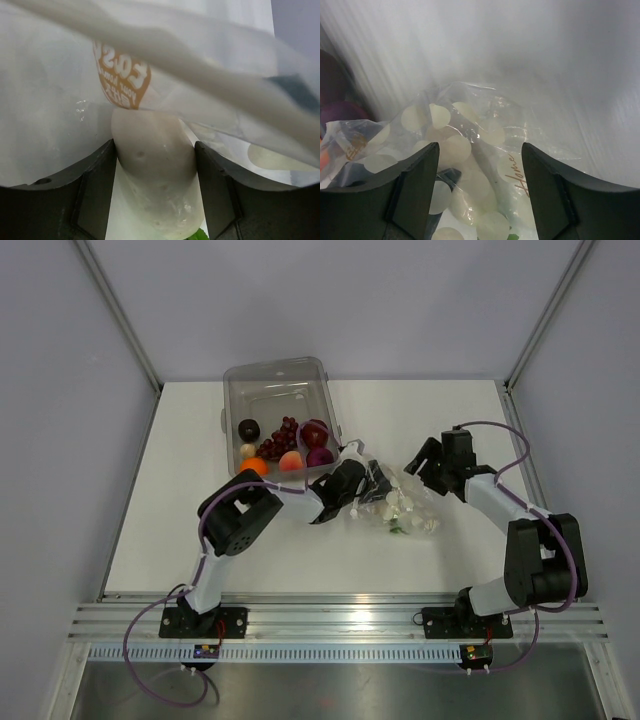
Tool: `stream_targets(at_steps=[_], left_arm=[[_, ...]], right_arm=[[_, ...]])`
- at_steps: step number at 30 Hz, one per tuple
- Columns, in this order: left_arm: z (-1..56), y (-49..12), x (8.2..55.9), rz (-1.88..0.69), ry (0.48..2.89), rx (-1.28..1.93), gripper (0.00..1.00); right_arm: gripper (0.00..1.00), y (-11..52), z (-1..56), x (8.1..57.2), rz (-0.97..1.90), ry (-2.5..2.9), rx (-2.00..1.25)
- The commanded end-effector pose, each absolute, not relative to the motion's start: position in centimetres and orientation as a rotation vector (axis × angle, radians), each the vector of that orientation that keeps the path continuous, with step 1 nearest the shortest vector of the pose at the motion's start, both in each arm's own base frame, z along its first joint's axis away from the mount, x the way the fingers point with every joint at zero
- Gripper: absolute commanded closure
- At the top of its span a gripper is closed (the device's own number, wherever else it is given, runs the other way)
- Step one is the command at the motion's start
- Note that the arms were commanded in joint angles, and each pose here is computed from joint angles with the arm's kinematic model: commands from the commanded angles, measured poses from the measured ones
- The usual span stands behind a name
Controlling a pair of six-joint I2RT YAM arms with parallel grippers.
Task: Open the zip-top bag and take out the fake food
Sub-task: Pick up the fake fruit from the zipper food storage bag.
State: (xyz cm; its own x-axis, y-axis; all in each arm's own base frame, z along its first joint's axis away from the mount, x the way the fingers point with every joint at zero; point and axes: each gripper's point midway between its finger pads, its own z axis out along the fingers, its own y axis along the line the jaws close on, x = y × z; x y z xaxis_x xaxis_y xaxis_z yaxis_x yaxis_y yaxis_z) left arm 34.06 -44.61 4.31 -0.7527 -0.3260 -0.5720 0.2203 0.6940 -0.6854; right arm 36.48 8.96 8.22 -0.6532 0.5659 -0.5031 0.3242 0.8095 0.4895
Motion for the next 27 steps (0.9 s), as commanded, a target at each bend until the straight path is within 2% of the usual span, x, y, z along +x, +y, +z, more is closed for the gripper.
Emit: stream_targets(at_steps=[1,2,9,21,27], left_arm=[[7.7,-44.8,34.3,-1.048,2.11,-0.058,0.64],[7.7,-44.7,34.3,-1.048,2.11,-0.061,0.64],[7.8,-43.6,34.8,-1.023,2.104,-0.113,0.65],[10.3,-43.7,34.7,-1.091,2.043,-0.105,0.65],[10.9,-43.7,34.7,-1.094,2.033,-0.096,0.65]], right_arm=[[0.25,8.0,8.2,36.1,0.397,2.333,0.649],[0.22,7.9,8.2,35.9,0.394,2.337,0.65],[0.22,7.4,9.4,34.1,0.39,2.3,0.654],[0.22,9.1,6.5,33.6,0.498,2.366,0.661],[0.28,10.4,3.9,34.1,0.563,2.435,0.685]])
